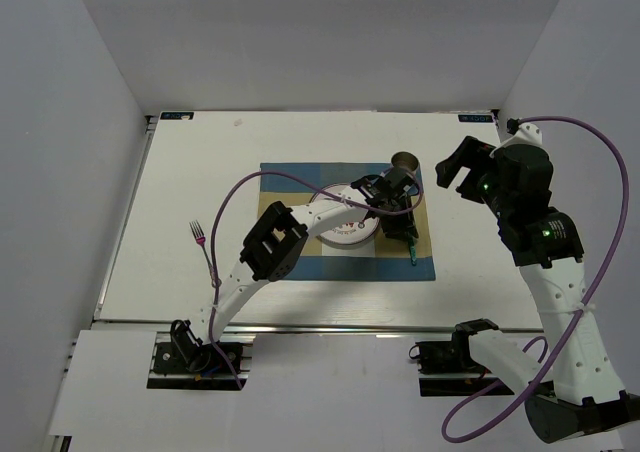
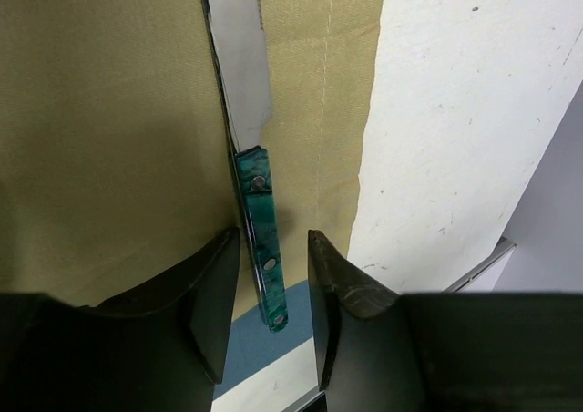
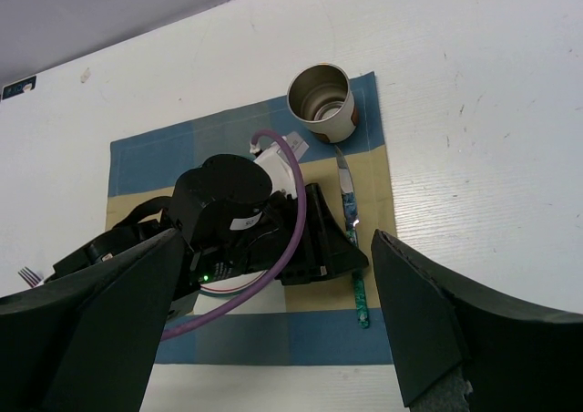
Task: Set the dinner table for one person
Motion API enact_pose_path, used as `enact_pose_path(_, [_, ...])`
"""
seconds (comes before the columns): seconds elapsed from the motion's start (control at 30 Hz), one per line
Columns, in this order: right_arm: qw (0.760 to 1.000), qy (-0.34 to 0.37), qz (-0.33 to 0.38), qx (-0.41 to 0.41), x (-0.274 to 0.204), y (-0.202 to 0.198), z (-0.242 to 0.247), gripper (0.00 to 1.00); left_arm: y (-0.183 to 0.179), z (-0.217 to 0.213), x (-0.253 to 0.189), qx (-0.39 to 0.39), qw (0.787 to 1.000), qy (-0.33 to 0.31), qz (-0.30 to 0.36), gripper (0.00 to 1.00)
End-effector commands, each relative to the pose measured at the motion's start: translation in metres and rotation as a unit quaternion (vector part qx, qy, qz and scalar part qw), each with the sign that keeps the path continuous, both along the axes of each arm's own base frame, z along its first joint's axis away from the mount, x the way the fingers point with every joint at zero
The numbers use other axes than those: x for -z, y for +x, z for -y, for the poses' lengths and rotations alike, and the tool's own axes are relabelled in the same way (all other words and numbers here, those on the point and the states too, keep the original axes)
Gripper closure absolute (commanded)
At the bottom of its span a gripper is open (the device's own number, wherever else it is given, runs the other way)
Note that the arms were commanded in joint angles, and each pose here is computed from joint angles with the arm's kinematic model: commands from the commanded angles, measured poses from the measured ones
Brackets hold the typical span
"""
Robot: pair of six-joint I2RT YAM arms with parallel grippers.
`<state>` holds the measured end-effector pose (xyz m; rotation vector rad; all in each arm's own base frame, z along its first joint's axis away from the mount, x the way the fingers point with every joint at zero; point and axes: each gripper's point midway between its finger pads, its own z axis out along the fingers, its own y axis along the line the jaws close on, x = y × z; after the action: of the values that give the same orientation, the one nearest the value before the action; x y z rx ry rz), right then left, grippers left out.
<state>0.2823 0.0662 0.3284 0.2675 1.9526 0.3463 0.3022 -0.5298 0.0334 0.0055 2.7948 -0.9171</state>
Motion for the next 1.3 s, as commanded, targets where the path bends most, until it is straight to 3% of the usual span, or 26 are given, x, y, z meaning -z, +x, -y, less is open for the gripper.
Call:
enact_pose_path(0.0, [1.0,-0.002,0.027,0.0,-0.013,0.0,0.002,0.11,-0.002,0.006,-0.017,0.015,1.0,-0.009,0.013,0.53])
enact_pose_path(0.2, [0.999,0.005,0.043,-0.002,-0.025,-0.003,0.001,0.11,0.004,-0.008,-0.074,0.022,0.997,-0.009,0.07,0.43])
enact_pose_path(0.33, [0.999,0.012,0.052,-0.002,-0.031,-0.004,0.001,0.11,0.006,-0.031,-0.117,0.016,0.993,0.007,0.118,0.24])
enact_pose_path(0.37, [0.999,0.011,0.052,-0.005,-0.03,-0.004,0.0,0.11,0.016,-0.047,-0.134,0.002,0.992,0.005,0.128,0.18])
enact_pose_path(0.5, [0.998,0.013,0.053,-0.013,-0.027,-0.003,-0.003,0.11,0.033,-0.121,-0.128,-0.065,0.985,0.093,0.127,0.02])
enact_pose_path(0.57, [0.998,0.015,0.053,-0.018,-0.024,-0.003,-0.005,0.11,0.036,-0.161,-0.117,-0.094,0.979,0.14,0.115,0.02])
enact_pose_path(0.6, [0.998,0.014,0.052,-0.02,-0.021,-0.003,-0.006,0.11,0.035,-0.185,-0.133,-0.114,0.975,0.146,0.123,0.02])
enact_pose_path(0.63, [0.998,0.015,0.051,-0.021,-0.019,-0.002,-0.005,0.11,0.041,-0.228,-0.112,-0.151,0.965,0.189,0.105,0.02])
enact_pose_path(0.7, [0.998,0.017,0.046,-0.033,-0.014,-0.001,-0.012,0.11,0.041,-0.278,-0.129,-0.195,0.955,0.191,0.112,0.02])
enact_pose_path(0.73, [0.998,0.019,0.044,-0.041,-0.012,-0.001,-0.014,0.11,0.041,-0.329,-0.106,-0.231,0.941,0.23,0.089,0.02])
enact_pose_path(0.77, [0.998,0.021,0.042,-0.046,-0.008,0.001,-0.017,0.11,0.038,-0.356,-0.117,-0.257,0.935,0.225,0.097,0.02])
enact_pose_path(0.83, [0.997,0.029,0.039,-0.063,-0.004,0.001,-0.024,0.11,0.03,-0.422,-0.099,-0.3,0.916,0.258,0.067,0.02])
enact_pose_path(0.93, [0.995,0.048,0.032,-0.086,0.005,0.003,-0.035,0.11,0.018,-0.477,-0.084,-0.337,0.9,0.273,0.037,0.02])
enact_pose_path(1.17, [0.99,0.073,0.026,-0.12,0.013,0.006,-0.051,0.11,0.004,-0.512,-0.028,-0.34,0.905,0.249,-0.047,0.02])
enact_pose_path(1.27, [0.99,0.07,0.028,-0.116,0.014,0.006,-0.049,0.11,-0.004,-0.519,-0.016,-0.349,0.901,0.25,-0.058,0.09])
